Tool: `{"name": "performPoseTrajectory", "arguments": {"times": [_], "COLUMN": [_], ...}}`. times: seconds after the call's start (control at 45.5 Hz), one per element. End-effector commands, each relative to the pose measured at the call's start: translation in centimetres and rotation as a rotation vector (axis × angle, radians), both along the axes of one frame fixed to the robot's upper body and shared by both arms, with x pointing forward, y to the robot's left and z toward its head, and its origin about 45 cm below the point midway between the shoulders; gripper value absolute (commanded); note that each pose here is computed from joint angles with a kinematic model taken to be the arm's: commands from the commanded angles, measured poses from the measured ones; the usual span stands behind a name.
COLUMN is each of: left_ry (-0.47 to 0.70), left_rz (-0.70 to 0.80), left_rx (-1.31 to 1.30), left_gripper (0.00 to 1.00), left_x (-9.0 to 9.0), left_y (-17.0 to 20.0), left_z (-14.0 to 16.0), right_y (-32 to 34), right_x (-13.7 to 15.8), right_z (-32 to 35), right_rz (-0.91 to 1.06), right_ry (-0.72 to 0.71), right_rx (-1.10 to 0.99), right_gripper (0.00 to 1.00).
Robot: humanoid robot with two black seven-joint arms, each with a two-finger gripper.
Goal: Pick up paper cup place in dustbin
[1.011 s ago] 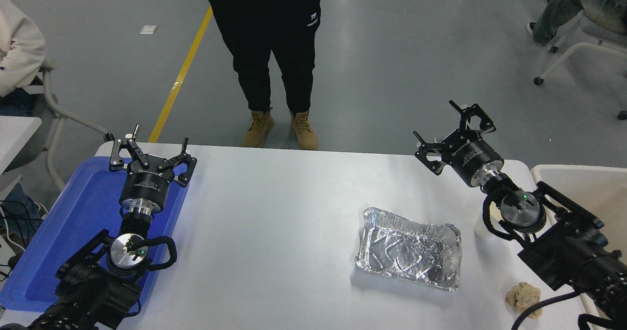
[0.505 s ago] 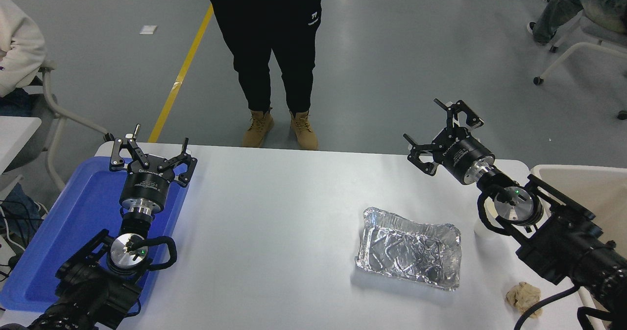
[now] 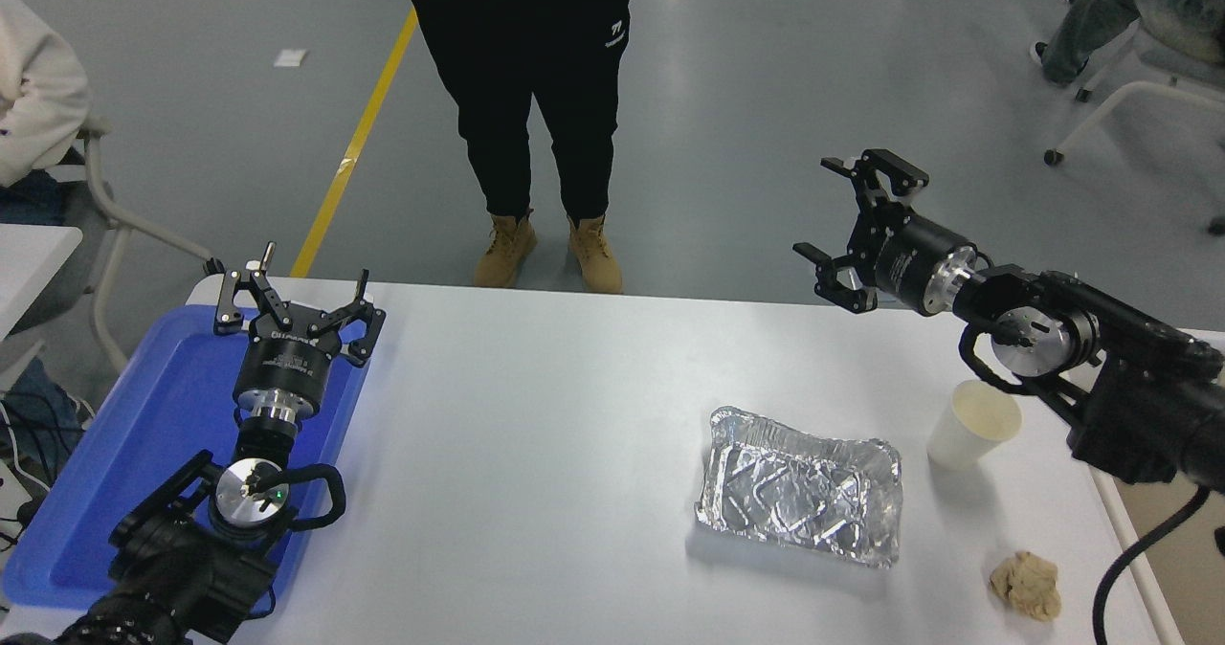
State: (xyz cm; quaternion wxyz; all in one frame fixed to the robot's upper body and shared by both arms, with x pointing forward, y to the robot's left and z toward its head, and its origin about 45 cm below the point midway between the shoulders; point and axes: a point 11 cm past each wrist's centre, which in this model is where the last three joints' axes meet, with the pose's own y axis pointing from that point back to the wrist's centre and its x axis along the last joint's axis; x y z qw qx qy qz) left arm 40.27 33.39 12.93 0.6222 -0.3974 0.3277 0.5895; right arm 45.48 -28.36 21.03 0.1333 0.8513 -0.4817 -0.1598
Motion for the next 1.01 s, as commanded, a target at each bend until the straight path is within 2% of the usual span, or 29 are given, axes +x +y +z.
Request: {"name": "performPoseTrajectory", "arguments": {"times": [0.0, 0.462, 0.769, 0.989], "left_ry": [0.000, 0.000, 0.000, 0.000], "left_rz": [0.000, 0.000, 0.000, 0.001], "left_rx": [0.000, 0.003, 0.003, 0.001], "left_gripper": [1.00, 1.00, 1.00, 1.00], "left_x": [0.0, 0.0, 0.0, 0.0], "left_y": [0.0, 0.1, 0.1, 0.1], "left_z": [0.0, 0.0, 0.0, 0.0], "right_y": [-2.7, -5.2, -6.2, -4.6], "right_x": [-1.3, -5.0, -7.4, -8.4], "right_z": [1.5, 3.6, 6.6, 8.9], "right_rz": [0.130, 0.475, 0.677, 0.787], "right_ry": [0.026, 0.068, 0.159, 0.180], "right_rx": [-0.282, -0.796, -1.083, -1.207], "right_gripper": [1.00, 1.00, 1.00, 1.00]}}
